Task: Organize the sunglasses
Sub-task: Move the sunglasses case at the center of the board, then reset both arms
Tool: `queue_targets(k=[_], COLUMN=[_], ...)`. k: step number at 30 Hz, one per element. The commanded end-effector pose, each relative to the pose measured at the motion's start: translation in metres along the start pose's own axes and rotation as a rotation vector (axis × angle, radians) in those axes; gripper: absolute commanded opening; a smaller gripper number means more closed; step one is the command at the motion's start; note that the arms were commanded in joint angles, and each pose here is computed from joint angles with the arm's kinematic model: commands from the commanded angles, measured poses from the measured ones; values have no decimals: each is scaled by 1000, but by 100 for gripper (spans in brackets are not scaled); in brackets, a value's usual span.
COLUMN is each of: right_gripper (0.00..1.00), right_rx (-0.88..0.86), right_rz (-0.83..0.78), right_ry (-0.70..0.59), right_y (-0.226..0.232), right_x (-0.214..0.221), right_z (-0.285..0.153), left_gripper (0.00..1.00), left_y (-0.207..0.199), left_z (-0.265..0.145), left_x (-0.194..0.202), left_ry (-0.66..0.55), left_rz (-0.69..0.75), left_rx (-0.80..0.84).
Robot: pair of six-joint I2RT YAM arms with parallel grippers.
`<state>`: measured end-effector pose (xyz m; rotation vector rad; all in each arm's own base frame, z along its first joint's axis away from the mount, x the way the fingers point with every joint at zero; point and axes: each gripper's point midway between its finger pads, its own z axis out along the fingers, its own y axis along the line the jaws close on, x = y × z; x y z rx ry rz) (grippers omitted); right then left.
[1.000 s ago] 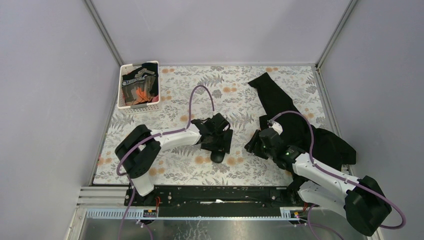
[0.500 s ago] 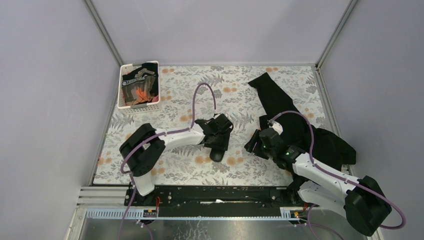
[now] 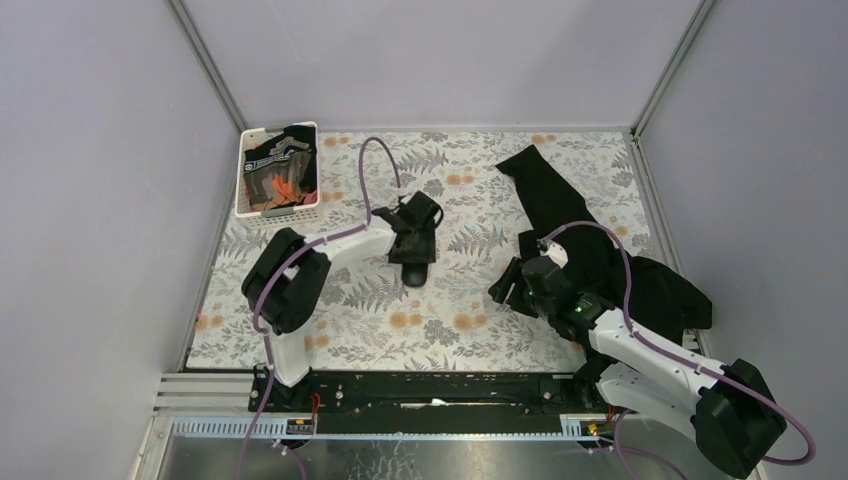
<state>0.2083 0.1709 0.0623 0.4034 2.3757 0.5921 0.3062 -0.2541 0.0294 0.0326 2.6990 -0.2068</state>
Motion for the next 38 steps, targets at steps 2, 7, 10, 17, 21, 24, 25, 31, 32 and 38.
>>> queue_targets(k=[2, 7, 10, 17, 21, 24, 25, 31, 32, 38], right_gripper=[69, 86, 99, 100, 100, 100, 100, 100, 100, 100], right_rx=[41, 75, 99, 187, 143, 106, 104, 123, 133, 111], right_rz=[-21, -44, -85, -186, -139, -86, -73, -38, -39, -57], right_ry=[-7, -47, -91, -367, -553, -639, -654, -655, -651, -625], right_y=[-9, -11, -3, 24, 35, 33, 30, 17, 15, 25], right_x=[-3, -16, -37, -134, -173, -181, -181, -172, -171, -170], right_z=[-2, -10, -25, -99, -139, -150, -150, -140, -138, -130], left_gripper=[63, 85, 86, 86, 87, 88, 88, 92, 92, 94], left_y=[26, 29, 27, 21, 28, 42, 47, 71, 72, 69], left_z=[17, 1, -39, -167, -213, -228, -230, -226, -227, -243], left_x=[-22, -29, -53, -96, -96, -89, -87, -79, -78, -80], left_ry=[-11, -25, -114, -389, -511, -580, -595, -629, -633, -699], left_rz=[-21, -3, -1, 26, -4, -46, -57, -111, -109, -96], left_rx=[-79, -90, -71, 96, 171, 174, 165, 84, 80, 144])
